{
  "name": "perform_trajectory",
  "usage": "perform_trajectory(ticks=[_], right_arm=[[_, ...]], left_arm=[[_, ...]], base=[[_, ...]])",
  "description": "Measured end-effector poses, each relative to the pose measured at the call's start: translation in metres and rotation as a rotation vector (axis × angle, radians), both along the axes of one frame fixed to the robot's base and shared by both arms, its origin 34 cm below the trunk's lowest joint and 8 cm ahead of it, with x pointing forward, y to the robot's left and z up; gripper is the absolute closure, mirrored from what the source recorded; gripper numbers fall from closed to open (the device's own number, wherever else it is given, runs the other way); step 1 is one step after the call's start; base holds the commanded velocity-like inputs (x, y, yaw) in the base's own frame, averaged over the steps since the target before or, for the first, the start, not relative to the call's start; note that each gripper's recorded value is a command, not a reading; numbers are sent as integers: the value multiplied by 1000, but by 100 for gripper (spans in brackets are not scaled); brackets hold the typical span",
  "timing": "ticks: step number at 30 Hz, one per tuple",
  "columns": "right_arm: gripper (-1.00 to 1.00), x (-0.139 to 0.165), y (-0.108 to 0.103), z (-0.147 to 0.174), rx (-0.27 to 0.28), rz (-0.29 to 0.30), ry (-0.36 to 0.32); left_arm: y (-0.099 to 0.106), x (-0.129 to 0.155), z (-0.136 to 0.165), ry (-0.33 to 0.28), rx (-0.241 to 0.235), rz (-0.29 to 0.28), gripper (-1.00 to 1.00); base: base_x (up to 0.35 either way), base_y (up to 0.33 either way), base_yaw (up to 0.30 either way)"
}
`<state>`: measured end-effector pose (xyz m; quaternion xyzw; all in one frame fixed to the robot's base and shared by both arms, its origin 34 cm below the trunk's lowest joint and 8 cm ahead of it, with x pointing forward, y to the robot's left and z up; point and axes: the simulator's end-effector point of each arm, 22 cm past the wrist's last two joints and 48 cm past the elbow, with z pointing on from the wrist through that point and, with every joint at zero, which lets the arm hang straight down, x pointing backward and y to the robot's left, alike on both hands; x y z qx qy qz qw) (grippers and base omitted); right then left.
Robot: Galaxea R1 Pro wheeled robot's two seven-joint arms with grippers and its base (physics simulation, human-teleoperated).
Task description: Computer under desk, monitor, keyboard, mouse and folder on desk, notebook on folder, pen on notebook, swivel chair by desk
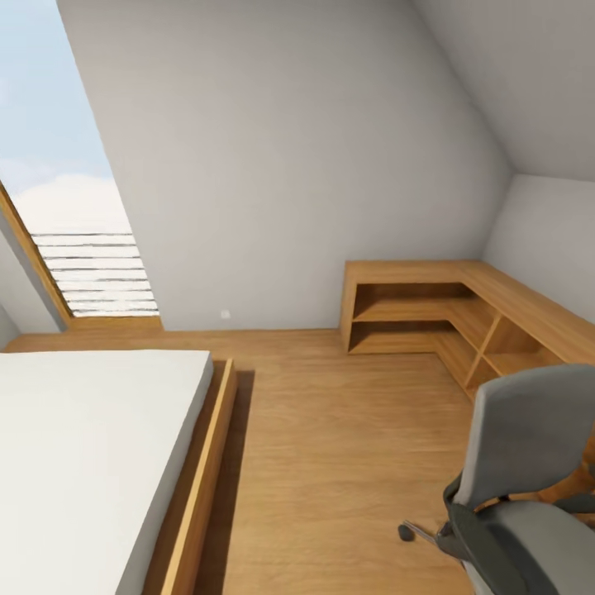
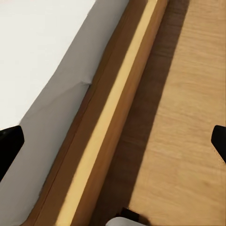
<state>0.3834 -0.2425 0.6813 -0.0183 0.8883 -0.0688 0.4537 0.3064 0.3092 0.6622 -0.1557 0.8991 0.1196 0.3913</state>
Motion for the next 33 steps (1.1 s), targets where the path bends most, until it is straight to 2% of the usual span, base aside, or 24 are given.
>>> perform_trajectory(ticks=[33], right_arm=[[-100,0,-1,0,-2,0,2]], left_arm=[[1,0,0,0,0,-2,-100]], base=[[321,1,0]])
